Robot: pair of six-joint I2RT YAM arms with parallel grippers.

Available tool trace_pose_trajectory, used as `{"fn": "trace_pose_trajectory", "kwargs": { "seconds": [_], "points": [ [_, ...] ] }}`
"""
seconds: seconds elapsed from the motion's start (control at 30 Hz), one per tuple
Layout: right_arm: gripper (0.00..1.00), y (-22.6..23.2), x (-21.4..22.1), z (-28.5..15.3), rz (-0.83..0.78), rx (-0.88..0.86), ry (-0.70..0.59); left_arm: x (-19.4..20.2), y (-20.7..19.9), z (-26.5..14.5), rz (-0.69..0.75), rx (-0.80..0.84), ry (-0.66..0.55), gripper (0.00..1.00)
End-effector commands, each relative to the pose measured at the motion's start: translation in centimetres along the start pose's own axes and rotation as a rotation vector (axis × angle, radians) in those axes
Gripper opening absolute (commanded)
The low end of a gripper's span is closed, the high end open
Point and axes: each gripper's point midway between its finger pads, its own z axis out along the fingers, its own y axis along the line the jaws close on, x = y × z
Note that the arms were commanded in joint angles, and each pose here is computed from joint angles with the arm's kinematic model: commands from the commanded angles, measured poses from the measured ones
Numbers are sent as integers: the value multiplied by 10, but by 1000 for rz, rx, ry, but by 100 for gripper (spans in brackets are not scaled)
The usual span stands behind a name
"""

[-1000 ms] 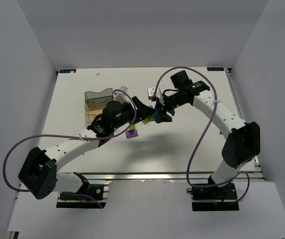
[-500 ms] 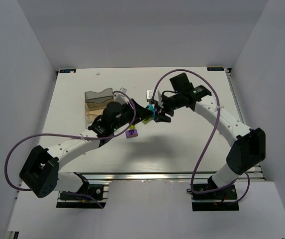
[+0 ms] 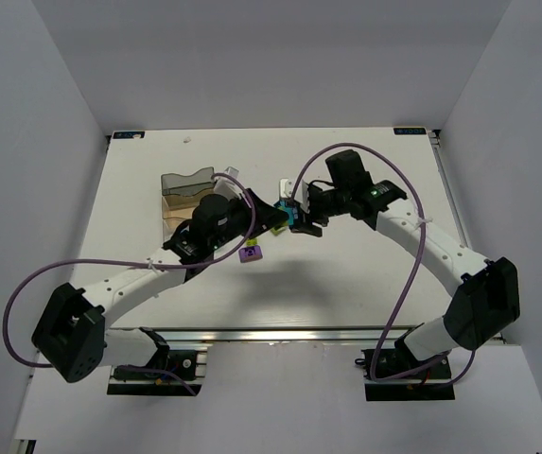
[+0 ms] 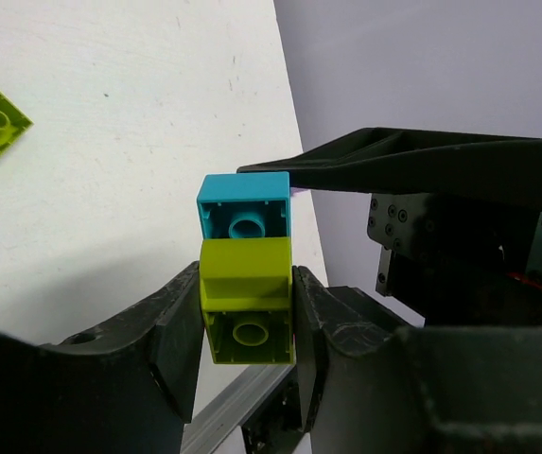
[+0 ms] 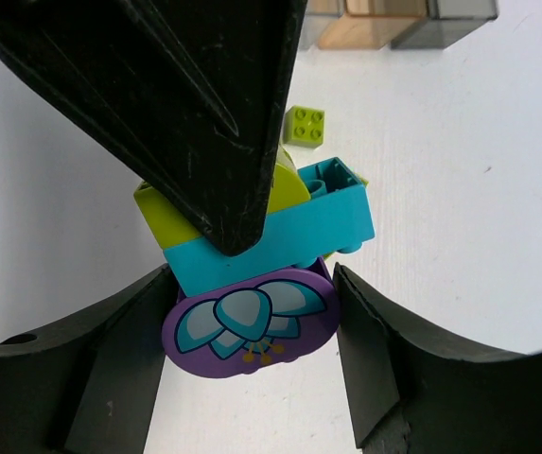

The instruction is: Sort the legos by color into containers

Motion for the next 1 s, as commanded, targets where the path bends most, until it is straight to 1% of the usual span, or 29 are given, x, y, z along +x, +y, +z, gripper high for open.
{"fn": "trace_pose_trajectory", "kwargs": {
  "seconds": [0.0, 0.2, 0.43, 0.5, 0.53, 0.57, 0.6, 0.63, 0.67, 0.7, 0.73, 0.77, 0.8, 0.83, 0.87, 0.9, 0.97],
  "points": [
    [0, -30, -15, -7, -71, 143, -36, -13, -12, -20, 27, 19, -50, 8],
    [0, -32, -15, -6, -60, 155, -44, -26, -8, -40, 31, 15, -113, 8],
    [0, -34, -17, -4, -55, 150, -53, -34, -6, -58, 42, 5, -155, 8],
    [0, -36, -19, -3, -56, 148, -60, -39, -1, -64, 58, -37, -166, 8],
    [0, -37, -18, 1, -49, 146, -60, -49, 0, -72, 79, -68, -216, 8],
    [0, -39, -18, 4, -23, 147, -66, -47, 14, -79, 85, -146, -203, 8],
    [0, -39, -21, 7, -1, 137, -84, -53, 17, -86, 94, -186, -225, 8],
    [0, -46, -25, 13, 26, 140, -103, -72, 15, -97, 110, -238, -294, 8],
    [0, -48, -27, 17, 63, 134, -119, -72, 26, -113, 119, -316, -294, 8],
    [0, -51, -40, 18, 128, 117, -162, -79, 26, -124, 128, -350, -322, 8],
    [0, -50, -38, 32, 178, 90, -164, -90, 18, -136, 132, -367, -359, 8],
    [0, -56, -46, 37, 199, 97, -195, -94, 27, -154, 140, -435, -390, 8],
    [0, -59, -57, 41, 260, 91, -226, -98, 26, -164, 141, -454, -415, 8],
    [0, -57, -58, 55, 289, 72, -231, -102, 25, -173, 142, -465, -433, 8],
    [0, -65, -69, 61, 283, 93, -271, -105, 27, -186, 145, -498, -458, 8],
    [0, -63, -70, 76, 339, 92, -275, -109, 24, -198, 138, -491, -487, 8],
    [0, -81, -86, 86, 349, 147, -333, -110, 28, -213, 127, -520, -516, 8]
  ]
}}
